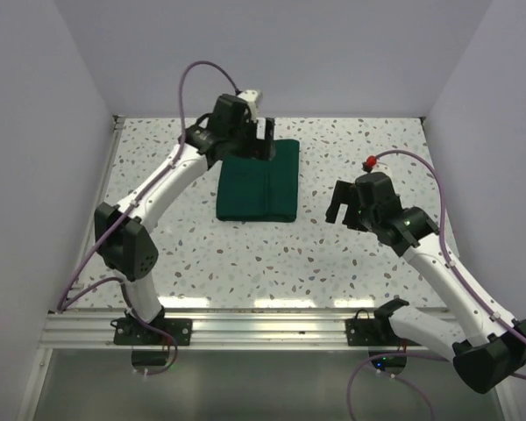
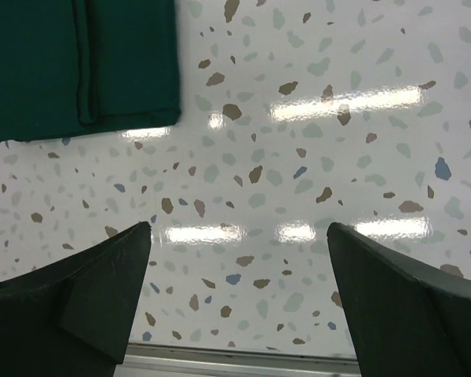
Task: Open and lay out the surgical kit
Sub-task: Open the surgical kit at the center of the board.
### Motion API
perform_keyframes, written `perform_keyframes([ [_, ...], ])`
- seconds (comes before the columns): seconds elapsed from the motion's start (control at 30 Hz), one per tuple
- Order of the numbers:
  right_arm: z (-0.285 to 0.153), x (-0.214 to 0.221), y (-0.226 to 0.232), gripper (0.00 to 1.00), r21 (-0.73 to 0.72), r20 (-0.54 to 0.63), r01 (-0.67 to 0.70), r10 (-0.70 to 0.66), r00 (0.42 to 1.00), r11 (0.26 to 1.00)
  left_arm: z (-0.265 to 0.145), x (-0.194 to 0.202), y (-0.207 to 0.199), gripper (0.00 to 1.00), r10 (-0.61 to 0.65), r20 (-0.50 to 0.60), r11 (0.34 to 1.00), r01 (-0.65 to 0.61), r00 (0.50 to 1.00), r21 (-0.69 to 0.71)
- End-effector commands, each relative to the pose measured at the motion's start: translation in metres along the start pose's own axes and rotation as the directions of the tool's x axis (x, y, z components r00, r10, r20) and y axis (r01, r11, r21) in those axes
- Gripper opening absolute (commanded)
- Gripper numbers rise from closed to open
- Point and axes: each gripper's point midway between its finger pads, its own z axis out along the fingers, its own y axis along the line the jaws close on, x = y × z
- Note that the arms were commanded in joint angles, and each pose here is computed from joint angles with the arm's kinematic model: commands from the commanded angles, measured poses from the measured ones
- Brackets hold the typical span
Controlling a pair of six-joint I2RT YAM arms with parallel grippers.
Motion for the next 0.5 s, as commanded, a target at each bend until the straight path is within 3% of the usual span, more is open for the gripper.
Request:
perform_keyframes([
  [0.0,-0.006,0.001,-0.003,0.98,0.008,0.008,-0.026,0.026,1.000,1.000,0.012,0.029,0.006,1.00,0.125,-0.104,0.972,-0.143,0.987,-0.184],
  [0.13,-0.008,0.006,-0.011,0.98,0.039,-0.010,-0.010,0.011,1.000,0.999,0.023,0.064,0.004,1.00,0.190,-0.185,0.928,-0.238,0.964,-0.286],
  [0.3,-0.011,0.010,-0.017,0.99,0.050,-0.007,-0.006,0.006,1.000,0.999,0.049,0.125,-0.004,1.00,0.249,-0.311,0.895,-0.340,0.917,-0.288],
  [0.47,-0.013,0.009,-0.020,0.98,0.063,-0.003,0.005,-0.004,1.000,0.998,0.070,0.144,0.000,1.00,0.244,-0.373,0.884,-0.364,0.895,-0.294],
])
